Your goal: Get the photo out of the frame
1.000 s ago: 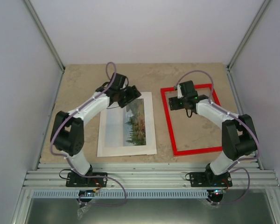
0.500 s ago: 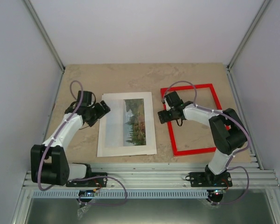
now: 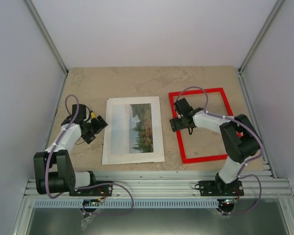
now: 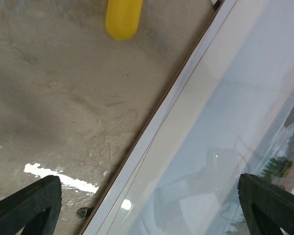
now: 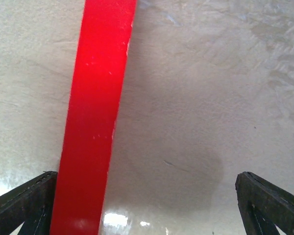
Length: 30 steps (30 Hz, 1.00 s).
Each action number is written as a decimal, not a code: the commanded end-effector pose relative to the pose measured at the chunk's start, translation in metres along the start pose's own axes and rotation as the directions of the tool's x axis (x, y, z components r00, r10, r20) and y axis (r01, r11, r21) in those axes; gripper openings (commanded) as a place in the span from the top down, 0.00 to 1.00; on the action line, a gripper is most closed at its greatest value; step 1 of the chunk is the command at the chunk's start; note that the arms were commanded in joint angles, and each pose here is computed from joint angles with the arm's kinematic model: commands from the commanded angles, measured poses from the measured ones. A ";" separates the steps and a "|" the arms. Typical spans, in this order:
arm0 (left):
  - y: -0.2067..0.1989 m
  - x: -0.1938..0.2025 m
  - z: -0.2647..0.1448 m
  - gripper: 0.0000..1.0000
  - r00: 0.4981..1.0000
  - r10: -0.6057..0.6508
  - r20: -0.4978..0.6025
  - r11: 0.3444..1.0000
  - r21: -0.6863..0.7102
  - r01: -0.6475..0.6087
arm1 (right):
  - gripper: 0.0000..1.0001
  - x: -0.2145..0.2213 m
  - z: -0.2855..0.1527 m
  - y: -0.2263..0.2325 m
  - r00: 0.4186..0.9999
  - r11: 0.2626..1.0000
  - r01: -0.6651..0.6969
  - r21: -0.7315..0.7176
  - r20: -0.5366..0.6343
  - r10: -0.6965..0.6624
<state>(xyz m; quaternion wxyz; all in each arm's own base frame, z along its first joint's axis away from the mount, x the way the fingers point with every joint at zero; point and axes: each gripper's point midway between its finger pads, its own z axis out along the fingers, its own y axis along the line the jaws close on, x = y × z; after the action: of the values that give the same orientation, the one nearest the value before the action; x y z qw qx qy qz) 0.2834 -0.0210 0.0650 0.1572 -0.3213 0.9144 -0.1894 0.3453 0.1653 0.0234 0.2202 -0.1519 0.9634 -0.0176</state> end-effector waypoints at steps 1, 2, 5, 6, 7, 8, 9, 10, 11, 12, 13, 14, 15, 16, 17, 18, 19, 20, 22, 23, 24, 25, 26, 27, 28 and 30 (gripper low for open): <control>-0.001 0.013 0.012 0.00 0.997 0.009 -0.075 0.999 0.040 -0.006 | 0.03 0.004 -0.013 -0.006 1.000 0.999 0.011 0.032 0.006 -0.012; -0.001 0.014 0.014 0.00 0.996 0.009 -0.085 0.999 0.043 -0.005 | 0.03 0.001 -0.018 0.002 0.999 0.999 0.048 0.018 0.025 -0.049; 0.000 0.018 0.020 0.00 0.994 0.007 -0.110 0.999 0.049 -0.002 | 0.02 -0.009 -0.042 0.038 0.975 0.979 0.197 -0.050 0.114 -0.190; 0.000 0.019 0.021 0.00 0.993 0.010 -0.113 0.999 0.051 -0.004 | 0.02 -0.011 -0.052 0.052 0.959 0.965 0.253 -0.075 0.152 -0.240; 0.001 0.019 0.022 0.00 0.993 0.008 -0.116 0.999 0.051 -0.002 | 0.02 -0.014 -0.063 0.065 0.936 0.945 0.313 -0.095 0.199 -0.290; 0.001 0.019 0.023 0.00 0.993 0.008 -0.119 0.999 0.051 -0.002 | 0.02 -0.013 -0.072 0.080 0.913 0.921 0.371 -0.118 0.230 -0.338; 0.002 0.020 0.025 0.00 0.992 0.009 -0.124 0.999 0.050 -0.003 | 0.02 -0.011 -0.079 0.093 0.890 0.898 0.419 -0.136 0.257 -0.376; 0.002 0.021 0.026 0.00 0.992 0.007 -0.129 0.999 0.049 -0.001 | 0.02 -0.008 -0.086 0.108 0.869 0.874 0.460 -0.159 0.282 -0.406; 0.002 0.021 0.028 0.00 0.991 0.008 -0.134 0.999 0.051 -0.001 | 0.02 -0.004 -0.093 0.121 0.836 0.838 0.518 -0.170 0.309 -0.454; 0.002 0.022 0.029 0.00 0.990 0.008 -0.138 0.998 0.055 0.000 | 0.02 0.001 -0.098 0.133 0.812 0.809 0.557 -0.186 0.328 -0.483; 0.002 0.023 0.030 0.00 0.989 0.006 -0.145 0.998 0.057 0.003 | 0.02 0.006 -0.103 0.146 0.787 0.779 0.594 -0.203 0.348 -0.509; 0.002 0.024 0.031 0.00 0.989 0.006 -0.150 0.998 0.059 0.003 | 0.02 0.012 -0.107 0.157 0.765 0.750 0.624 -0.218 0.366 -0.530; 0.002 0.024 0.032 0.00 0.988 0.005 -0.154 0.998 0.060 0.004 | 0.02 0.018 -0.111 0.168 0.743 0.721 0.653 -0.233 0.383 -0.549; 0.002 0.024 0.033 0.00 0.988 0.007 -0.156 0.998 0.061 0.003 | 0.02 0.023 -0.116 0.179 0.720 0.692 0.679 -0.244 0.401 -0.566; 0.002 0.025 0.033 0.00 0.987 0.007 -0.160 0.998 0.062 0.003 | 0.02 0.029 -0.118 0.188 0.701 0.667 0.702 -0.251 0.411 -0.583; 0.002 0.026 0.033 0.00 0.987 0.007 -0.163 0.998 0.063 0.003 | 0.03 0.035 -0.121 0.197 0.681 0.640 0.723 -0.259 0.420 -0.600; 0.001 0.027 0.034 0.00 0.986 0.007 -0.166 0.998 0.066 0.004 | 0.02 0.042 -0.122 0.206 0.660 0.612 0.745 -0.264 0.423 -0.620; 0.001 0.027 0.034 0.00 0.986 0.008 -0.168 0.998 0.069 0.004 | 0.02 0.048 -0.123 0.214 0.641 0.588 0.764 -0.267 0.428 -0.638; 0.001 0.028 0.035 0.00 0.985 0.008 -0.172 0.997 0.072 0.004 | 0.02 0.061 -0.123 0.226 0.601 0.541 0.798 -0.266 0.428 -0.675; 0.000 0.028 0.035 0.00 0.985 0.009 -0.175 0.997 0.074 0.004 | 0.02 0.066 -0.121 0.231 0.583 0.525 0.812 -0.257 0.426 -0.692; 0.001 0.028 0.035 0.00 0.984 0.009 -0.178 0.997 0.076 0.004 | 0.02 0.072 -0.117 0.234 0.568 0.510 0.822 -0.252 0.415 -0.711; 0.000 0.029 0.035 0.00 0.983 0.012 -0.181 0.997 0.080 0.003 | 0.02 0.076 -0.114 0.237 0.554 0.497 0.832 -0.246 0.405 -0.727; -0.001 0.030 0.035 0.00 0.983 0.011 -0.184 0.997 0.083 0.005 | 0.02 0.081 -0.112 0.239 0.539 0.483 0.843 -0.239 0.397 -0.743; -0.001 0.030 0.035 0.00 0.983 0.010 -0.186 0.996 0.086 0.006 | 0.02 0.085 -0.109 0.240 0.524 0.470 0.852 -0.230 0.386 -0.759; -0.001 0.030 0.035 0.00 0.982 0.011 -0.187 0.996 0.087 0.006 | 0.02 0.088 -0.107 0.242 0.508 0.458 0.861 -0.222 0.381 -0.772; -0.002 0.031 0.036 0.00 0.982 0.015 -0.190 0.996 0.090 0.002 | 0.02 0.094 -0.103 0.246 0.480 0.433 0.877 -0.207 0.372 -0.794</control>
<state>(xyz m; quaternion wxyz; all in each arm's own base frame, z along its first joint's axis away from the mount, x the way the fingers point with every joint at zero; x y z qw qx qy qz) 0.2831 -0.0474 0.0376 0.1015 -0.2958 0.9150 -0.2548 0.1532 0.3611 0.0557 0.2488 -0.6235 0.7343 0.1003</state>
